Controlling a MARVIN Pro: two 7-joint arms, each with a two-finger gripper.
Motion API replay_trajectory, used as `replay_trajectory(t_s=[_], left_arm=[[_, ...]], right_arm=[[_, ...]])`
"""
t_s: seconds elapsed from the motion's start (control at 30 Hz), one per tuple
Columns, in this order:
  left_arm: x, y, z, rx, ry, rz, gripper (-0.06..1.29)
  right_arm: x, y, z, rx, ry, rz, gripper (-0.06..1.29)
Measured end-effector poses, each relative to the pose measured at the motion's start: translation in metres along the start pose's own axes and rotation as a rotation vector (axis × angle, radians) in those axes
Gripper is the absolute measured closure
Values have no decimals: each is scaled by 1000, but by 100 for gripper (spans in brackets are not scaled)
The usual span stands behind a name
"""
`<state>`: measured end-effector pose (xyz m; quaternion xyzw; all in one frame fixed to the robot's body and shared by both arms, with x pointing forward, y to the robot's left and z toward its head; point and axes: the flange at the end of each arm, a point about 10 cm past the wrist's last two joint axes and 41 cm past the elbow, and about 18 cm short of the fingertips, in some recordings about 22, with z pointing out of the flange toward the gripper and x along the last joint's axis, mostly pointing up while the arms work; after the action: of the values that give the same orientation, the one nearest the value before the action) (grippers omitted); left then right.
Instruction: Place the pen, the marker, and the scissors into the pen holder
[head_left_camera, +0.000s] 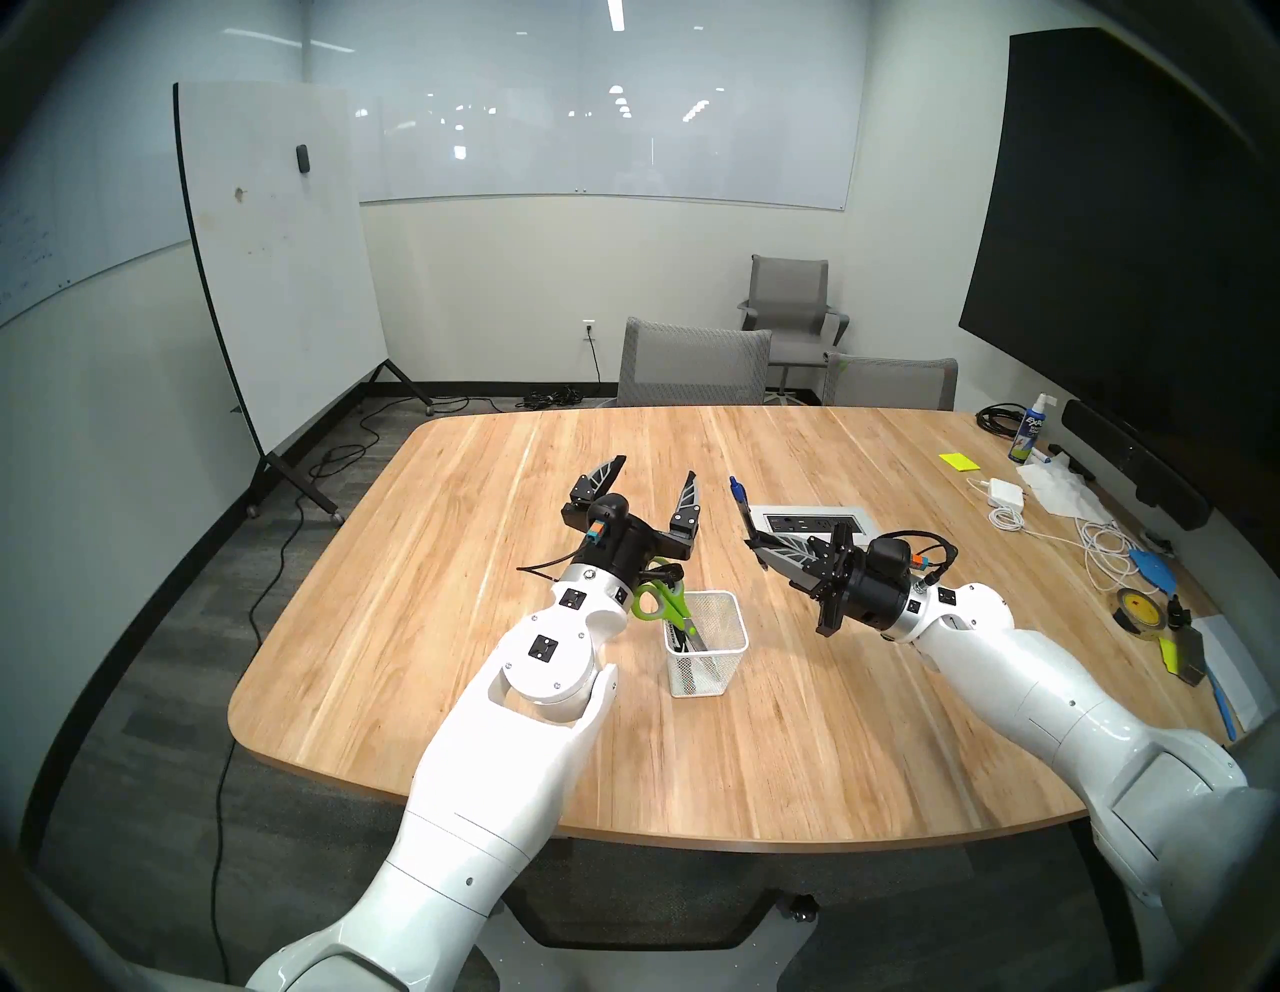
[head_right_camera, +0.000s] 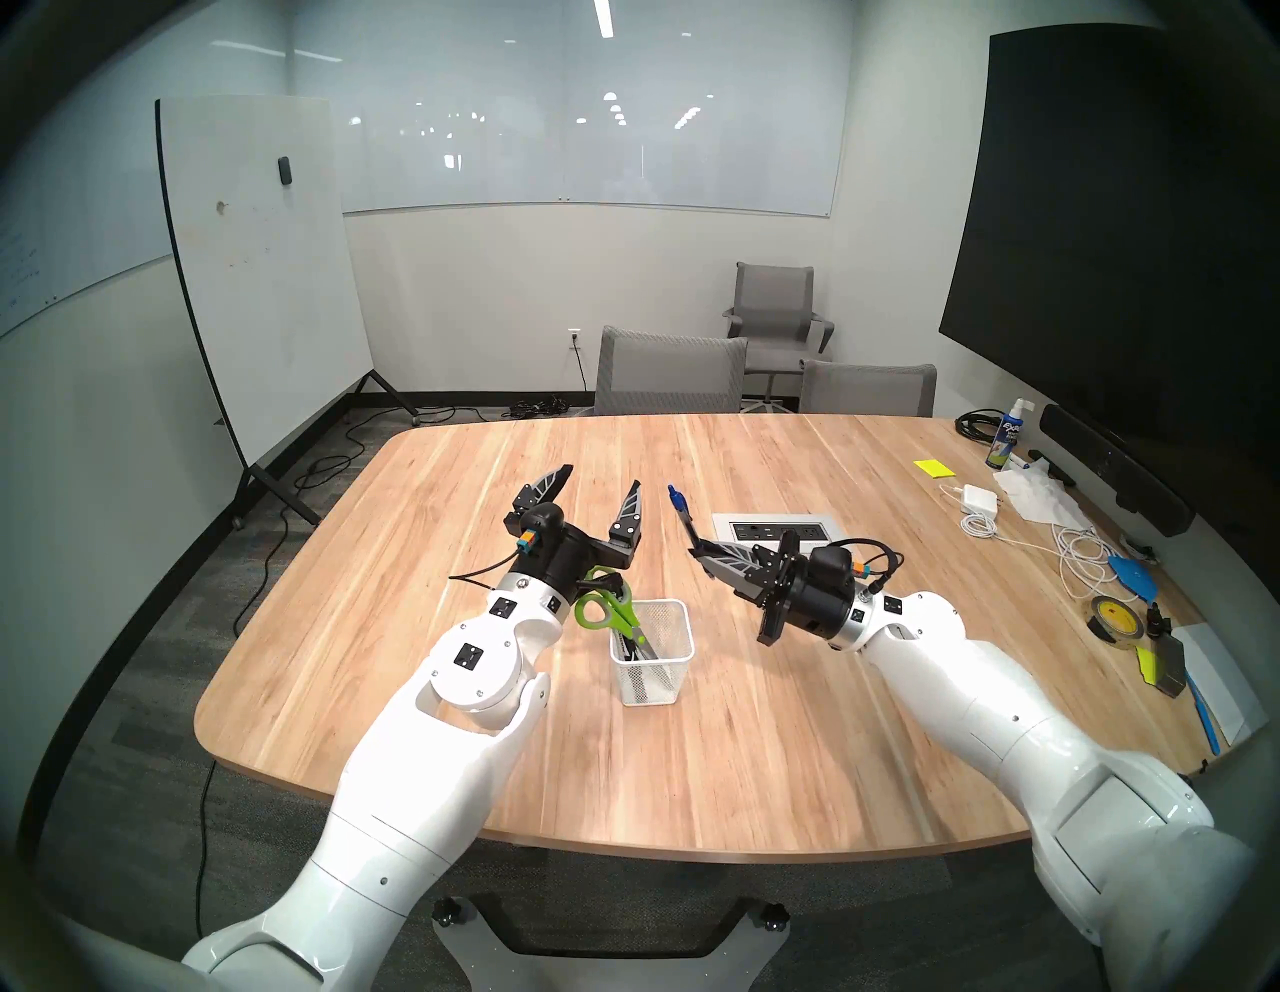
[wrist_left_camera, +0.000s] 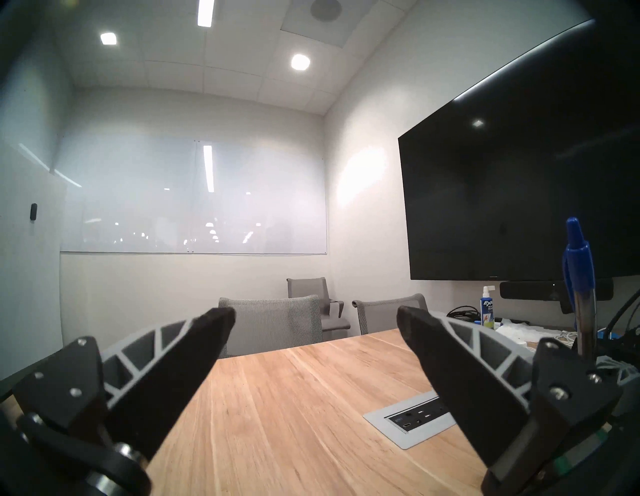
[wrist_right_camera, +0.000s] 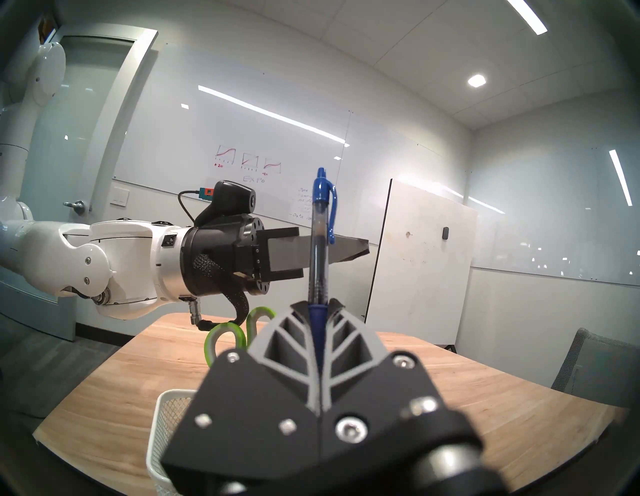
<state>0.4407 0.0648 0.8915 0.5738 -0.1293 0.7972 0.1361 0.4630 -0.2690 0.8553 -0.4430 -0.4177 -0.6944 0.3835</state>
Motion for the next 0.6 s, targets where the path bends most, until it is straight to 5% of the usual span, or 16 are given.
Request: replay_trajectory(t_s=[0.6], left_arm=[[3,-4,1,-51,-19,10,-4]], right_arm=[[-4,-3,-14,-24,-17,10,125]])
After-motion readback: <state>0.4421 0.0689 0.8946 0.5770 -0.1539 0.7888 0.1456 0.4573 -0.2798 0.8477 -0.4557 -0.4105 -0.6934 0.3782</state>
